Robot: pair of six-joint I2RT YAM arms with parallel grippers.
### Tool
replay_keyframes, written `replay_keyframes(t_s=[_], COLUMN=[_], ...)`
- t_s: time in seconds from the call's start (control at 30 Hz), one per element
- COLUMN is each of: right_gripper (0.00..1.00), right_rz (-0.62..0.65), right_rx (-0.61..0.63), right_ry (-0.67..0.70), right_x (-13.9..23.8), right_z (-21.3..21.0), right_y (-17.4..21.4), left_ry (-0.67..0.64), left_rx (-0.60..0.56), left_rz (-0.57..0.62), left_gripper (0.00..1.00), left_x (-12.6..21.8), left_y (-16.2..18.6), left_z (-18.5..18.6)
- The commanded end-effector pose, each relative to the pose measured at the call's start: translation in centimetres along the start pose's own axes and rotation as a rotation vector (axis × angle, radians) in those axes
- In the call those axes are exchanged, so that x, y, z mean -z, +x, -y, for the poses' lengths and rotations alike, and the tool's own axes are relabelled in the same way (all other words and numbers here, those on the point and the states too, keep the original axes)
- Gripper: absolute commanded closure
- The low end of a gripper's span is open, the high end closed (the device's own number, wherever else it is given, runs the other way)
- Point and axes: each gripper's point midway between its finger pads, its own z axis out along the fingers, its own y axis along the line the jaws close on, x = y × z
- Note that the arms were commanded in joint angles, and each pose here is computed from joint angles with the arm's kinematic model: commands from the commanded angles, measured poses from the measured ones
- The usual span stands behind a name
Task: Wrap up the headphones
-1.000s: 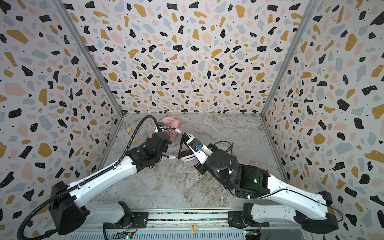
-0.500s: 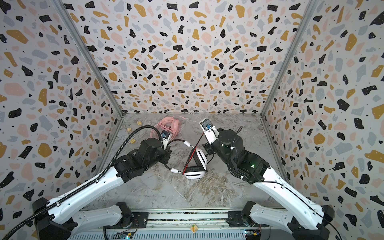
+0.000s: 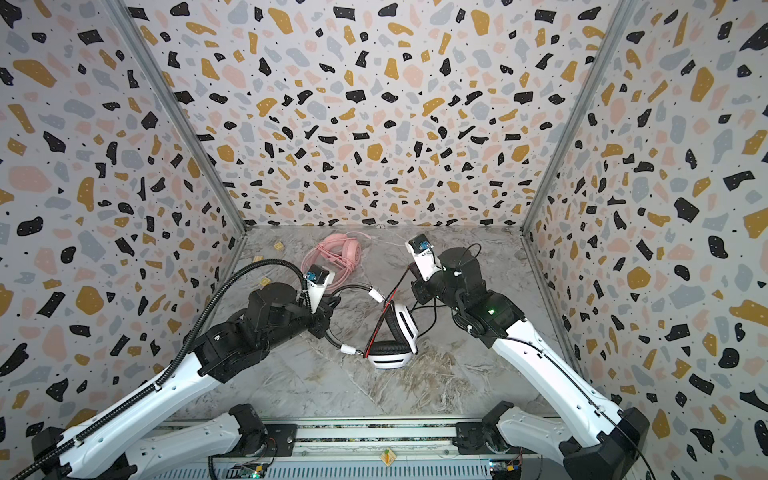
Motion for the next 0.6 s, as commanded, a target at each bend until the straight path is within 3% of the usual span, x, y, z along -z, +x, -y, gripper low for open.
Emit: replay_keyframes(t_s=[0.0, 0.13, 0.57], right_gripper=[0.95, 0.92, 0.89], right_rz=[0.108, 0.118, 0.074], right_rx=[-0.059, -0.078, -0.164], right_ry=[0.084, -0.090, -0.224], right_x=[0.1, -0.1, -1.8], right_z=[2.6, -0.4, -3.0], right_y=[-2.0, -1.5, 3.3], left_ry=[0.248, 0.287, 0.365], left_rx=[-0.019, -0.002, 0.084], left_rz=[0.057, 0.103, 0.262], left_gripper=[1.00, 1.00, 1.00], left_x=[2.7, 3.7, 7.4], left_y=[-1.2, -2.7, -8.4], left_z=[4.4, 5.0, 6.1])
